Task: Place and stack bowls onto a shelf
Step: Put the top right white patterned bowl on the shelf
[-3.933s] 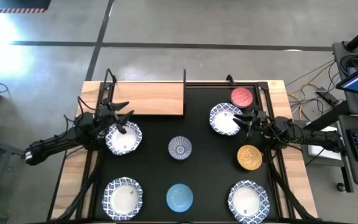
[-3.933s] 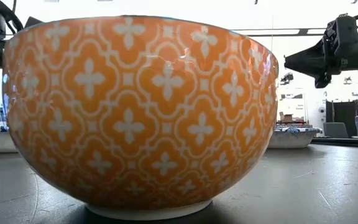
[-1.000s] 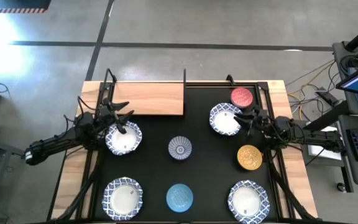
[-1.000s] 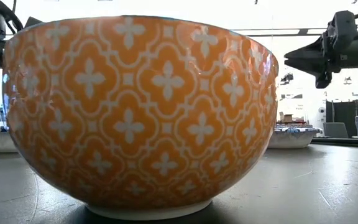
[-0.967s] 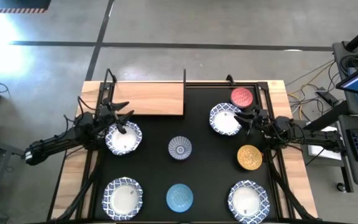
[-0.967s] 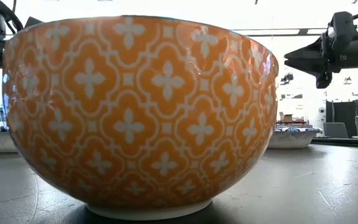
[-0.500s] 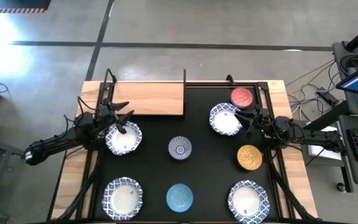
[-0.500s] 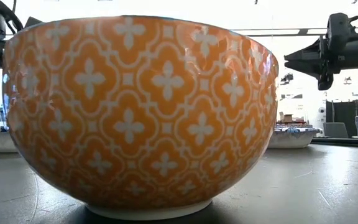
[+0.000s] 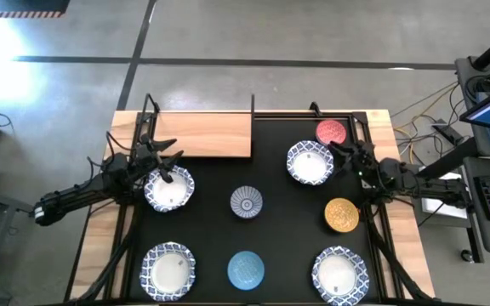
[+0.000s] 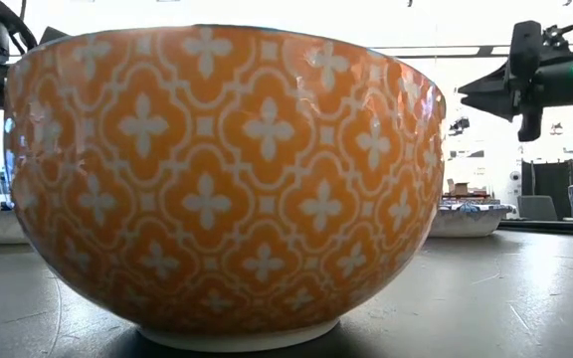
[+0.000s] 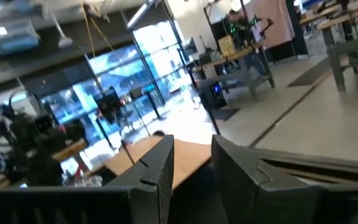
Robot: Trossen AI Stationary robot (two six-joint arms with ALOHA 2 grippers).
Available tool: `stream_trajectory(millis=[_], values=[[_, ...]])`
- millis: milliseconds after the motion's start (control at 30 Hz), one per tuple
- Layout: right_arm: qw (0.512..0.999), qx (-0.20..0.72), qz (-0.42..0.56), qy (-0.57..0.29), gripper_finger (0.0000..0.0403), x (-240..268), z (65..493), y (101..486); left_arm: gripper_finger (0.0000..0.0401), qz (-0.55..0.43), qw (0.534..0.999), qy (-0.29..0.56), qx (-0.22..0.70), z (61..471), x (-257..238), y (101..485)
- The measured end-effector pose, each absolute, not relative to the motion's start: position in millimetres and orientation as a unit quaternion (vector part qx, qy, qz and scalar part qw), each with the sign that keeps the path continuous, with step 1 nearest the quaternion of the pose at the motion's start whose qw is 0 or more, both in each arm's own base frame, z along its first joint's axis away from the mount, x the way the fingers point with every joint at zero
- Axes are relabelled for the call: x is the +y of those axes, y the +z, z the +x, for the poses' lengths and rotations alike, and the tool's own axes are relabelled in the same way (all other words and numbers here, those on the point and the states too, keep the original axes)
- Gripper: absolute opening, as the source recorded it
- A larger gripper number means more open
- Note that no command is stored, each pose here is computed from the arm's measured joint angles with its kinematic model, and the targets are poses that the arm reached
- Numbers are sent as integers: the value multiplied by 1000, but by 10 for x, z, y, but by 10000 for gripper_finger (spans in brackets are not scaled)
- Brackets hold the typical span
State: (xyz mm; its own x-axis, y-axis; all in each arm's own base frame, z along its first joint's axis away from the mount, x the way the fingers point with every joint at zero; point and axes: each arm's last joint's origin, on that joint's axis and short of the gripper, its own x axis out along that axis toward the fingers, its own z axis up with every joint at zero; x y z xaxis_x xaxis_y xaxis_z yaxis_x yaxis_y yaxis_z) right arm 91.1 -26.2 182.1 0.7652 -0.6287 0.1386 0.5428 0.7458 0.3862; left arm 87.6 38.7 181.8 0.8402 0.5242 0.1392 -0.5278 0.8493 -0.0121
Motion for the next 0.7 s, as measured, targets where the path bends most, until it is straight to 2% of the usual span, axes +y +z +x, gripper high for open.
stream_trajectory(millis=[167,467,700], values=[[878,-181,222,-384,98,-299,870,1848,224,14,959,274,-69,876,387,1818],[884,-181,229,-364,98,-291,881,1849,224,13,959,274,-68,876,387,1818],[883,-218,206,-361,98,-289,855,1948,224,13,959,274,-69,876,387,1818]])
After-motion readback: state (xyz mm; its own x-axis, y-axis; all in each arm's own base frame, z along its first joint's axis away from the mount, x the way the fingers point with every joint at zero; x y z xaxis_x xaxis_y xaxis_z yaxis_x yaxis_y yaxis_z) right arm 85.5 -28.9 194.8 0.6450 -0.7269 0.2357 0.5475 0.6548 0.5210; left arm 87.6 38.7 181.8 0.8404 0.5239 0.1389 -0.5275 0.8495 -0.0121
